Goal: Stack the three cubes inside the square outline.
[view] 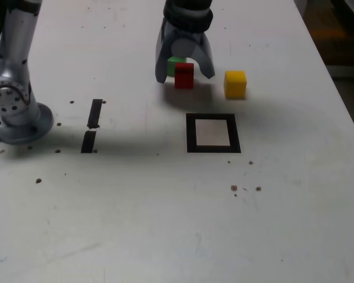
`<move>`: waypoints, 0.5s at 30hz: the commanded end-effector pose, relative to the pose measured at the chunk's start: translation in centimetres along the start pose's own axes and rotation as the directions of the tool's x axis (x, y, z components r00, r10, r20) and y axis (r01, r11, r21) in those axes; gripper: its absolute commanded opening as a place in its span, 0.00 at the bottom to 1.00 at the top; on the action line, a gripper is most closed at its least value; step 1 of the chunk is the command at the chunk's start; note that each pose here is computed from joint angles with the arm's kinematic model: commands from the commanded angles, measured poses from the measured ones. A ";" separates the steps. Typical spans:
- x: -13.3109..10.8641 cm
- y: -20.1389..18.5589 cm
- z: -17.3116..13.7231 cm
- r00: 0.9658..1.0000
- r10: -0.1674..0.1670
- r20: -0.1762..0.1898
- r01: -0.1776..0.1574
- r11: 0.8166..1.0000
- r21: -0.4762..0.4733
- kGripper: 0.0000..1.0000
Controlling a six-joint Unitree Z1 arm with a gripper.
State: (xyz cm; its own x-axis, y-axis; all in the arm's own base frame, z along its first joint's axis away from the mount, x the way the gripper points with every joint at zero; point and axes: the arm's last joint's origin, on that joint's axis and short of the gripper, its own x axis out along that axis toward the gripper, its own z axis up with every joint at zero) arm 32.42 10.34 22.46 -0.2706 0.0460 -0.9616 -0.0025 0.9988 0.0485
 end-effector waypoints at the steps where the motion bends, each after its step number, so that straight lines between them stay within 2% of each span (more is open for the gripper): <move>1: 0.3 0.3 0.3 1.000 0.001 -0.009 -0.001 1.000 -0.004 0.85; 4: 1.0 0.7 0.8 1.000 -0.002 -0.023 0.001 1.000 -0.007 0.82; 8: 1.4 1.1 1.2 1.000 -0.011 -0.021 0.011 1.000 -0.001 0.77; 15: 1.3 1.5 1.5 1.000 -0.012 0.009 0.012 1.000 0.003 0.43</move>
State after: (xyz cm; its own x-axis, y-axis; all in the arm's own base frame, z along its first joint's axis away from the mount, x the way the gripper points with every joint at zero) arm 33.40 11.84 20.98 -0.2670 0.0356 -0.9630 -0.0047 0.9993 0.0382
